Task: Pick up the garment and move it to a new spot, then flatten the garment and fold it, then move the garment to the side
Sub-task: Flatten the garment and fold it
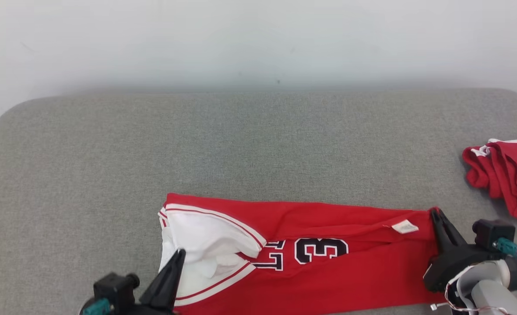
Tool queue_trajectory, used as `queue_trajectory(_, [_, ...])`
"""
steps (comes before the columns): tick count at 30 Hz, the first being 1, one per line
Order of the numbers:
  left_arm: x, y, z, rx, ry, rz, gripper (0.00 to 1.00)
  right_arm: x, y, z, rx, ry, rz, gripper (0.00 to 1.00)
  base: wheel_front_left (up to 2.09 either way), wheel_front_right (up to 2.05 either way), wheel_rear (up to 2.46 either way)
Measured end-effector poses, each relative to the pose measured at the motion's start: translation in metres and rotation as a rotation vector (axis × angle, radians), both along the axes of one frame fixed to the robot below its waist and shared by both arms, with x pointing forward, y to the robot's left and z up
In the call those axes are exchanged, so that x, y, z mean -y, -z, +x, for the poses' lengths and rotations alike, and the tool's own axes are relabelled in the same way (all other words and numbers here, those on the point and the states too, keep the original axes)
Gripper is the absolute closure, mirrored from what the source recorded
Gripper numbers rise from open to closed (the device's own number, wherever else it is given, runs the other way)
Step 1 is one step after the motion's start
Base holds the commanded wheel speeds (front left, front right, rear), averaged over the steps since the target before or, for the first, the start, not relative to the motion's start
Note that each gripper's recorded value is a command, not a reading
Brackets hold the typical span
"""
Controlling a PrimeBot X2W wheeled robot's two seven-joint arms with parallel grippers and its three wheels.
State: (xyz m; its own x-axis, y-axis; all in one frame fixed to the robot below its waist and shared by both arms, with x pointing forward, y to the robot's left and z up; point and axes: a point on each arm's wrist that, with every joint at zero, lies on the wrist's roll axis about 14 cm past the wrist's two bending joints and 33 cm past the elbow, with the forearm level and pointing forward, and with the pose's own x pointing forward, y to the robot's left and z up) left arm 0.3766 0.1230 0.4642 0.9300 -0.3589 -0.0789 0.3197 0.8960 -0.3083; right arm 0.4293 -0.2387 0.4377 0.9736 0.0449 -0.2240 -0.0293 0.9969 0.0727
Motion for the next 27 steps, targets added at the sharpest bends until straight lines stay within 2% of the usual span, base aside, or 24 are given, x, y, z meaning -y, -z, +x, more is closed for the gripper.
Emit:
queue_trajectory(13, [-0.003, 0.025, -0.021, -0.078, -0.035, -0.016, 1.0, 0.007, 0.016, -0.028, -0.032, 0.047, 0.023, 1.0, 0.0, 0.0, 0.0])
queue_trajectory(14, [-0.003, 0.029, -0.024, -0.09, -0.038, -0.012, 0.89, 0.008, 0.019, -0.031, -0.04, 0.051, 0.024, 1.0, 0.0, 0.0, 0.0])
queue_trajectory(15, [-0.004, 0.032, -0.026, -0.099, -0.045, -0.009, 0.69, 0.008, 0.023, -0.034, -0.05, 0.056, 0.026, 0.96, 0.0, 0.0, 0.0])
queue_trajectory(16, [-0.006, 0.033, -0.025, -0.1, -0.053, -0.003, 0.3, 0.009, 0.025, -0.037, -0.057, 0.064, 0.033, 0.71, 0.0, 0.0, 0.0])
queue_trajectory(17, [-0.007, 0.033, -0.024, -0.097, -0.061, 0.002, 0.0, 0.009, 0.027, -0.038, -0.06, 0.075, 0.043, 0.19, 0.0, 0.0, 0.0])
queue_trajectory(18, [-0.01, 0.033, -0.024, -0.096, -0.071, 0.004, 0.0, 0.011, 0.028, -0.039, -0.059, 0.089, 0.057, 0.0, 0.0, 0.0, 0.0])
queue_trajectory(27, [-0.032, 0.027, -0.023, -0.036, -0.202, 0.084, 0.0, 0.016, -0.01, -0.027, 0.088, 0.132, 0.126, 0.0, 0.0, 0.0, 0.0])
